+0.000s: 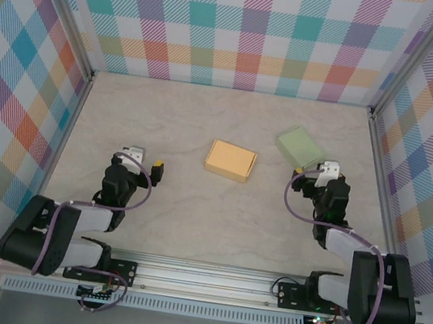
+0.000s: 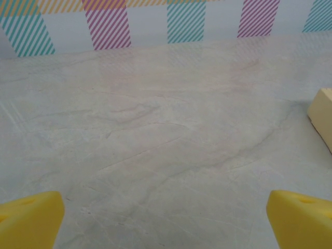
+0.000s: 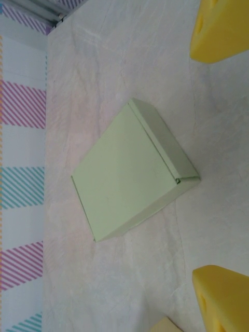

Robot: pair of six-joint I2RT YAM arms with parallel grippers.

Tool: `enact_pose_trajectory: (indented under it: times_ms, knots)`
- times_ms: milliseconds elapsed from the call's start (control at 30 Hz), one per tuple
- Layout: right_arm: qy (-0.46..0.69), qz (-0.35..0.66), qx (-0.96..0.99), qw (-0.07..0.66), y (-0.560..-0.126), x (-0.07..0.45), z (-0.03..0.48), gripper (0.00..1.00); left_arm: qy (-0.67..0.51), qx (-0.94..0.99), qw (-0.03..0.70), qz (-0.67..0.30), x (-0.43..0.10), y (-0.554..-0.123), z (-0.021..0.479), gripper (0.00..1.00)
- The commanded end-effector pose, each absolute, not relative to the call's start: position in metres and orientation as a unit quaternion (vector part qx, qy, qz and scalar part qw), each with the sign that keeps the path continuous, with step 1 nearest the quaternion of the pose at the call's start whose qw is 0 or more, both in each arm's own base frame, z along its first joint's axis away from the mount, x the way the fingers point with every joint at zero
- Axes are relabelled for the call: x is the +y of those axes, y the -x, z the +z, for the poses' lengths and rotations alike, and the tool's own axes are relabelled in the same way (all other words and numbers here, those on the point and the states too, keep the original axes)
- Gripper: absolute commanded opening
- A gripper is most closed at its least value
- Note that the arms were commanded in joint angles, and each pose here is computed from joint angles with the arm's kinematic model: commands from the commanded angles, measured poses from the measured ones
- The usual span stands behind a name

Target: Fold the paper box

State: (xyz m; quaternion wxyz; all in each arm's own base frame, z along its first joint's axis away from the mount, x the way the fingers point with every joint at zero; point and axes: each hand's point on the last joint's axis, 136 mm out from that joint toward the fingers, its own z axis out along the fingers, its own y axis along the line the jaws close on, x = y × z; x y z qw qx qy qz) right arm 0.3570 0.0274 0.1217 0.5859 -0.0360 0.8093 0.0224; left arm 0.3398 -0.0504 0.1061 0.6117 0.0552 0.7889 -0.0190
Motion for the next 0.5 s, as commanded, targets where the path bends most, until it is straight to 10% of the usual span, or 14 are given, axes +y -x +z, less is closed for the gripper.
enact_pose_trajectory:
  times_ms: [0,467]
  knots:
    - [0.058,0.054,0.791,0.607,-0.359,0.04,0.128,1.0,-0.043,0.776,0.629,0.001,-0.044,-0.357,0.108,1.0]
    - [0.097,0.069,0.78,0.615,-0.365,0.052,0.122,1.0,0.003,0.833,0.553,-0.012,-0.025,-0.395,0.08,1.0]
